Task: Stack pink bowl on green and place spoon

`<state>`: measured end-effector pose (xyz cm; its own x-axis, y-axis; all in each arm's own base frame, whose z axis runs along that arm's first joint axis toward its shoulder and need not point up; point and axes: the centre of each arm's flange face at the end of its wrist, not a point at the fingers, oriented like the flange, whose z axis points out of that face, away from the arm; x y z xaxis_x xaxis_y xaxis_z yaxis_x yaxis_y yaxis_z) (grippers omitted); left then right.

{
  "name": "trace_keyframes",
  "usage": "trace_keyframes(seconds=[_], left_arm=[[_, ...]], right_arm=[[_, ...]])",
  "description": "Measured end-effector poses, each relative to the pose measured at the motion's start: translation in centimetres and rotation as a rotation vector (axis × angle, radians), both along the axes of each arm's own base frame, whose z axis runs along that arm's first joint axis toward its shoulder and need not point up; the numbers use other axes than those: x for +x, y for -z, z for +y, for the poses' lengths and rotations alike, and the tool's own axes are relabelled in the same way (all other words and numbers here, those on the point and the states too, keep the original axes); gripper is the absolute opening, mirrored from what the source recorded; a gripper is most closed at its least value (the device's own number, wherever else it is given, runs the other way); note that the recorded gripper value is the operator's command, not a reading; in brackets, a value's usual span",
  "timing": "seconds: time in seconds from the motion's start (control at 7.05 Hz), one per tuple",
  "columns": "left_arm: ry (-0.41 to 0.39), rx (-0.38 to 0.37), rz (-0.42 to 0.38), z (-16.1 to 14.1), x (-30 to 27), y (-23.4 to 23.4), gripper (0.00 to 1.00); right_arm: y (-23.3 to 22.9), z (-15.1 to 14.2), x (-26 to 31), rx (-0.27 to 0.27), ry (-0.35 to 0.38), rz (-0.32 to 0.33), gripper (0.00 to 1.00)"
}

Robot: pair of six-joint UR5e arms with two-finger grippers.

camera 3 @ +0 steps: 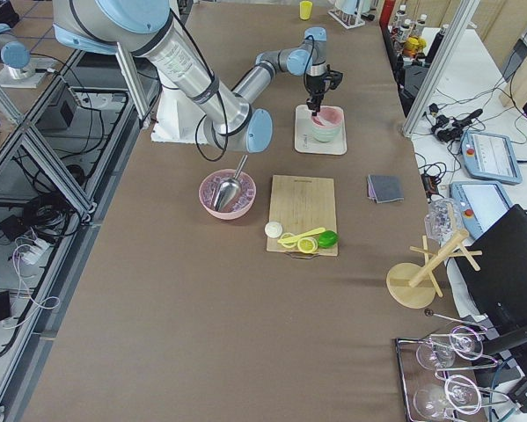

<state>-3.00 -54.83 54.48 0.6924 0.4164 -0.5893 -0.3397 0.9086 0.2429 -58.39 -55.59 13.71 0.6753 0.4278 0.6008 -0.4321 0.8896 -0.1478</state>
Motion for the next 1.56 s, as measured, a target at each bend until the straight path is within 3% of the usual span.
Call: trace_keyframes(seconds=[0.43,0.85,0.99,1.28,1.56], left_arm=[[0.014,-0.006,0.0,-0.2,0.1,0.4,0.99],[0.131,-0.144,-0.013,0.9,-0.3,-1.9,0.99],[0.146,-0.178,-0.018,2.2,-0.4,-3.6,0.99],[0.163,-0.173,-0.008,5.5,-1.3,-7.1,0.99],[0.207,-0.158,0.062,9.7,-3.3,-8.8,0.99]], right_arm=[[-0.1,-0.4,1.6,0.04,0.041,-0.007,1.0],[-3.9,-4.2,10.3,0.069,0.119,-0.044,1.0],[-6.4,-5.5,14.3,0.085,0.148,-0.049,1.0],[-11.8,-7.8,22.7,0.118,0.215,-0.049,1.0],[-16.9,-9.1,31.4,0.15,0.287,-0.076,1.0]])
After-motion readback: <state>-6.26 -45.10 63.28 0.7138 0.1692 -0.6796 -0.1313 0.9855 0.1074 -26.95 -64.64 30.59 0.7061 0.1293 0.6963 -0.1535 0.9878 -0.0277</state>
